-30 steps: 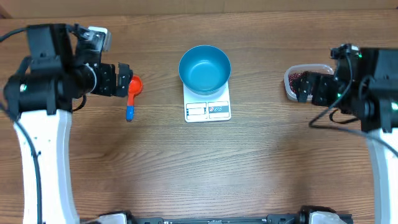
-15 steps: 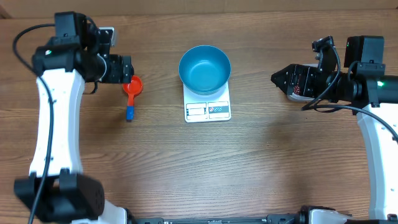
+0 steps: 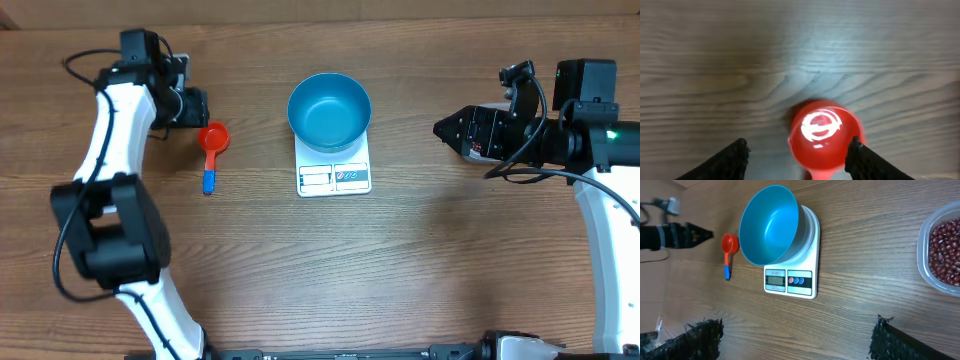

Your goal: Scoop item into bowl and weigh 150g on scale

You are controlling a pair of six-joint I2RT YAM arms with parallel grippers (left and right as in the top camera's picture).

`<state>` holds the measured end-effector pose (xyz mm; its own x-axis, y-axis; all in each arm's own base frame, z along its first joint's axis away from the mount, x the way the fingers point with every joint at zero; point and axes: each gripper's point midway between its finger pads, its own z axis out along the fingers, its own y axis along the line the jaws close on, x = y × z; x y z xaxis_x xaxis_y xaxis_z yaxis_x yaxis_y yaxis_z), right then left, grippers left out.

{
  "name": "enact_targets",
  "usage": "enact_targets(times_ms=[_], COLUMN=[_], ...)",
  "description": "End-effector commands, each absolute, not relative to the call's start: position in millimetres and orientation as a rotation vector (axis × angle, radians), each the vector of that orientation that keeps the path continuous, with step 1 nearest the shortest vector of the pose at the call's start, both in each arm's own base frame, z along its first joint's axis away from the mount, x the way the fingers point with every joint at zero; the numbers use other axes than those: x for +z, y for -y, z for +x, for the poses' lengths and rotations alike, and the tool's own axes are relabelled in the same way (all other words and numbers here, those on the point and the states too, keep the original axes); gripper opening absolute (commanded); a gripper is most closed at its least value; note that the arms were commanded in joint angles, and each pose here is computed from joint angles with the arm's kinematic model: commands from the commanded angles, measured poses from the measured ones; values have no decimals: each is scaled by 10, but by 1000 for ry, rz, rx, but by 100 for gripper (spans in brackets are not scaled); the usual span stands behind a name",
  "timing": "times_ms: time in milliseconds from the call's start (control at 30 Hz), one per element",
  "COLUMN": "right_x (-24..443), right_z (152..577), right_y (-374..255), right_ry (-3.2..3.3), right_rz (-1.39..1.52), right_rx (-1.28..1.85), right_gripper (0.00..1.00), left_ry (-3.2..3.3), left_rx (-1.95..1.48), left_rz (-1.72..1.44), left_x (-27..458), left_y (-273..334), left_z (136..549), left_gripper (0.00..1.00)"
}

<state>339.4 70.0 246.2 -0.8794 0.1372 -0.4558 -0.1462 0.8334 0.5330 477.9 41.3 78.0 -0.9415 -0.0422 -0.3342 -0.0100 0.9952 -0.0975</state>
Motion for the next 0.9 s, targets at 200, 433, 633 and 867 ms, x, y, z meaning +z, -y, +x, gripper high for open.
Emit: enact_targets(times_ms=[200,433,633,867], right_x=[2557,2557,2557,2559], right_z=[3408,3409,3409,3411], right_y=[-731,-731,-731,-731], right_ry=[-2503,-2507,-2507,-2506], right_rz=[-30,-2,-2,2], right_rx=[797,806,806,808], right_gripper=[96,95,93,93], left_ry=[-2847,-2875,-2895,-2815], left_rx=[-119,-177,-189,-181], left_rz=[41,38,-31,-87], left_x=[95,-79,-134,368], left_y=[-477,-399,-394,-413], left_z=[4947,4921,4893,4974], left_gripper=[56,41,4,4])
